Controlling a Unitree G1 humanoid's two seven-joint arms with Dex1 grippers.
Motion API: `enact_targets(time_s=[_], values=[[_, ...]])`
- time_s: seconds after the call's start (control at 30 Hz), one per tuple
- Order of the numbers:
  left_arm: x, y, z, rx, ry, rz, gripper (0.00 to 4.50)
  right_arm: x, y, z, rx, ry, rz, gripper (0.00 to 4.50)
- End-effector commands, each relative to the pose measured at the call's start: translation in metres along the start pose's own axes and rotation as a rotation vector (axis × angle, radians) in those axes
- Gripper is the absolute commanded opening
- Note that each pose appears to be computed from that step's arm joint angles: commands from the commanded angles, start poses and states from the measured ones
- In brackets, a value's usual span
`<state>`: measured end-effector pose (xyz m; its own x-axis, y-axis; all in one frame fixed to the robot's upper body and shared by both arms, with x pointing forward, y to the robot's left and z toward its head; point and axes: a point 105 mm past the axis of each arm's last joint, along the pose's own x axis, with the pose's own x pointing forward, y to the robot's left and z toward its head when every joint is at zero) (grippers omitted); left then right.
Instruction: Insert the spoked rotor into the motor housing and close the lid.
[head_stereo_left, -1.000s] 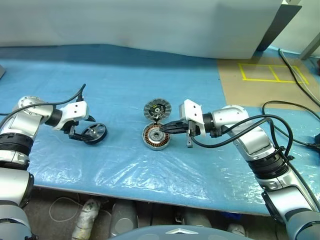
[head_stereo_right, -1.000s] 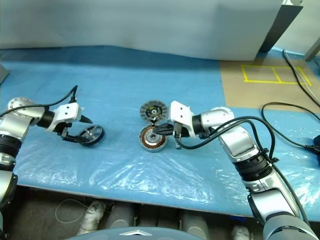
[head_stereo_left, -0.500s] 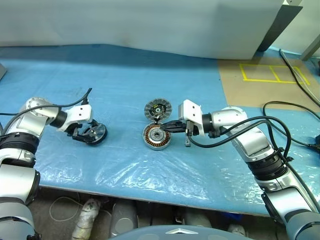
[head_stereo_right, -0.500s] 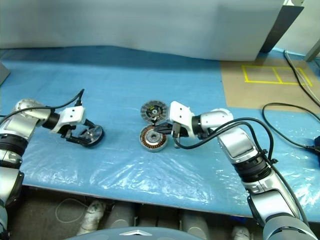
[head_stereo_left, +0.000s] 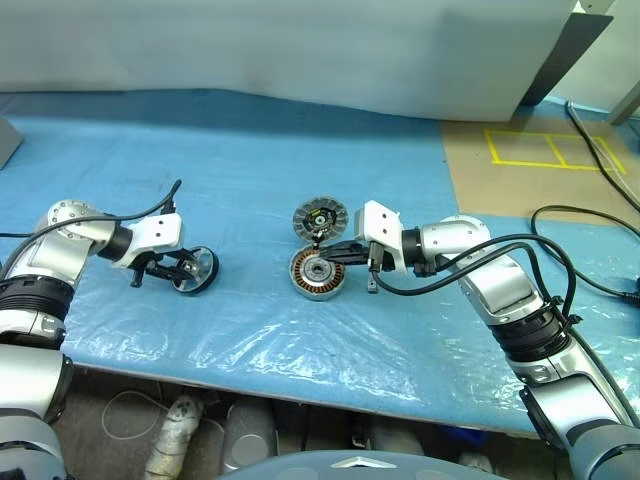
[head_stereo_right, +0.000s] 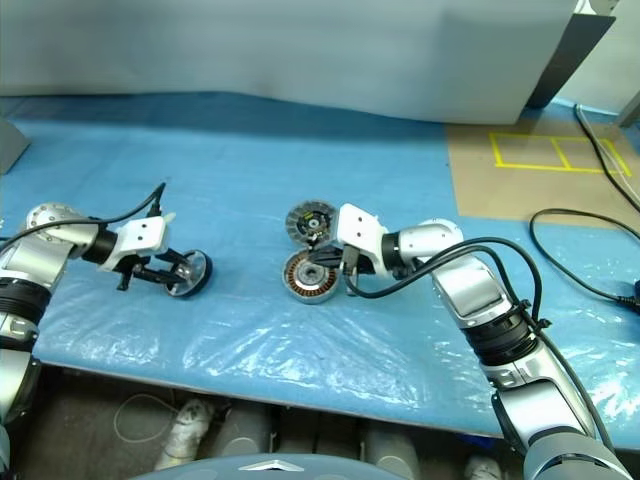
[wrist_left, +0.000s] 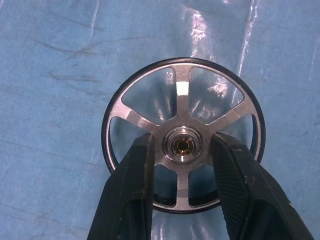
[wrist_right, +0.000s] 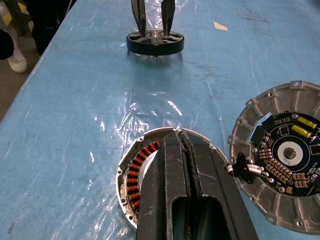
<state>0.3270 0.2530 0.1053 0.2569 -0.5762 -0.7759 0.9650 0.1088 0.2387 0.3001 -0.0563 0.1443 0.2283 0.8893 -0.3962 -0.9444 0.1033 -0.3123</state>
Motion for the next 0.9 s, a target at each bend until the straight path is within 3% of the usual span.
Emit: enact_targets(time_s=[0.03, 0.17, 0.37, 0.6, 0.73, 0.9], values=[[0.010, -0.009, -0.006, -0.025, 0.009, -0.033, 1.33, -0.002, -0.001, 0.007, -0.025, -0.022, -0.011, 0.00], [0.001, 0.003, 0.011, -0.007, -0.066, 0.026, 1.33, -0.007, -0.004, 0.014, 0.011, -0.056, -0.023, 0.00], [-0.023, 0.002, 0.088, -0.034, -0.417, -0.022, 1.33, -0.029, -0.008, 0.015, 0.083, -0.084, -0.082, 0.00], [-0.010, -0.021, 0.126, 0.041, -0.485, -0.111, 1.33, -0.040, -0.008, -0.009, 0.186, -0.043, -0.175, 0.00], [0.013, -0.013, 0.152, 0.072, -0.569, -0.065, 1.33, -0.039, -0.006, -0.016, 0.207, -0.029, -0.204, 0.00], [0.038, -0.012, 0.161, 0.052, -0.604, -0.074, 1.33, -0.040, -0.007, -0.018, 0.218, -0.025, -0.243, 0.00]])
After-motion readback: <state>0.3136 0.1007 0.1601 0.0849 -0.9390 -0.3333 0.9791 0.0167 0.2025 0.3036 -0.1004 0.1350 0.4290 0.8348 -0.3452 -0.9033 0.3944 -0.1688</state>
